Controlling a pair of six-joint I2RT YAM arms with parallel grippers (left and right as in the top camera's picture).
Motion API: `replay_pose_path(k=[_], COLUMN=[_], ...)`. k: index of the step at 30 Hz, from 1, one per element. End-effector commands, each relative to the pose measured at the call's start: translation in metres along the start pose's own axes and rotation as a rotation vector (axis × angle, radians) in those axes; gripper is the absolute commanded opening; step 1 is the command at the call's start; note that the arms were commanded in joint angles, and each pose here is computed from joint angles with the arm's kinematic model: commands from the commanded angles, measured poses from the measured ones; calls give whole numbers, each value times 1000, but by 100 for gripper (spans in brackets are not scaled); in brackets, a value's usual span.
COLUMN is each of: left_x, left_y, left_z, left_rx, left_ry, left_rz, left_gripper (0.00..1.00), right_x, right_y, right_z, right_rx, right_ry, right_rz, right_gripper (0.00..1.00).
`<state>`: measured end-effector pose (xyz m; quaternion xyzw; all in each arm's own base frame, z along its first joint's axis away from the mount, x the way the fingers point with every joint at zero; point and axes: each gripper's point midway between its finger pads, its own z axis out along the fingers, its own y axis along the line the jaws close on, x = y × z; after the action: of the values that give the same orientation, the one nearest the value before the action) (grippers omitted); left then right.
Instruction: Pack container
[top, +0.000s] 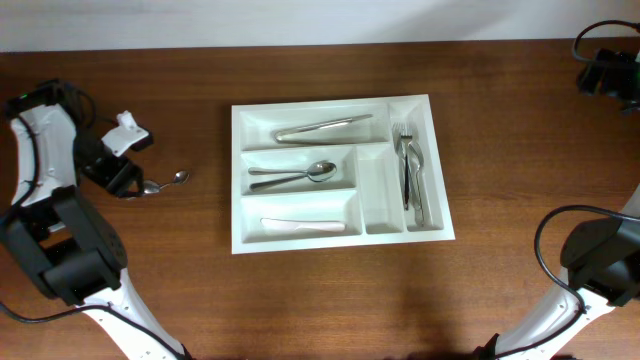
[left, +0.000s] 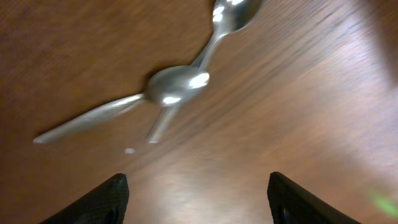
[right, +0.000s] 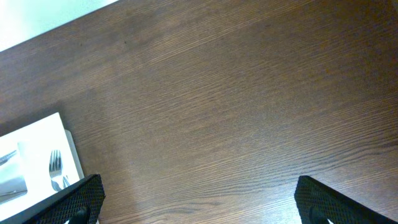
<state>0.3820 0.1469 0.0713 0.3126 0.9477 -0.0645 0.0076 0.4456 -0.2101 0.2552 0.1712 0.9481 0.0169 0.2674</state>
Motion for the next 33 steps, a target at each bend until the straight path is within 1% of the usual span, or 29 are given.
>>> replay_pose_path(k=[1,6,9,14,20,29,33], left_x=[-1,-8,-8,-6,-11,-17,-21], left_y=[15,31,35,38,41,45,47], left_z=[11,30,45,62,63,64,64], left_rx=[-24,-53,-43,-21,-39,-59,-73], left_ry=[-17,-26,-20,-8,-17,-34,-39], left_rz=[160,251,259,277,286,335,341], left_gripper=[73,73,74,74,72,62,62], right_x=[0,0,0,0,0,0,0], right_y=[-1,-1,-1,-1,-1,-1,-1], right_z=[-2,-2,-2,-2,-2,-2,-2], right_rx=[6,6,6,6,6,6,6], right_ry=[-3,-3,-3,-3,-3,-3,-2], right_rz=[9,9,9,9,9,9,9], right_gripper=[99,99,99,99,99,99,99])
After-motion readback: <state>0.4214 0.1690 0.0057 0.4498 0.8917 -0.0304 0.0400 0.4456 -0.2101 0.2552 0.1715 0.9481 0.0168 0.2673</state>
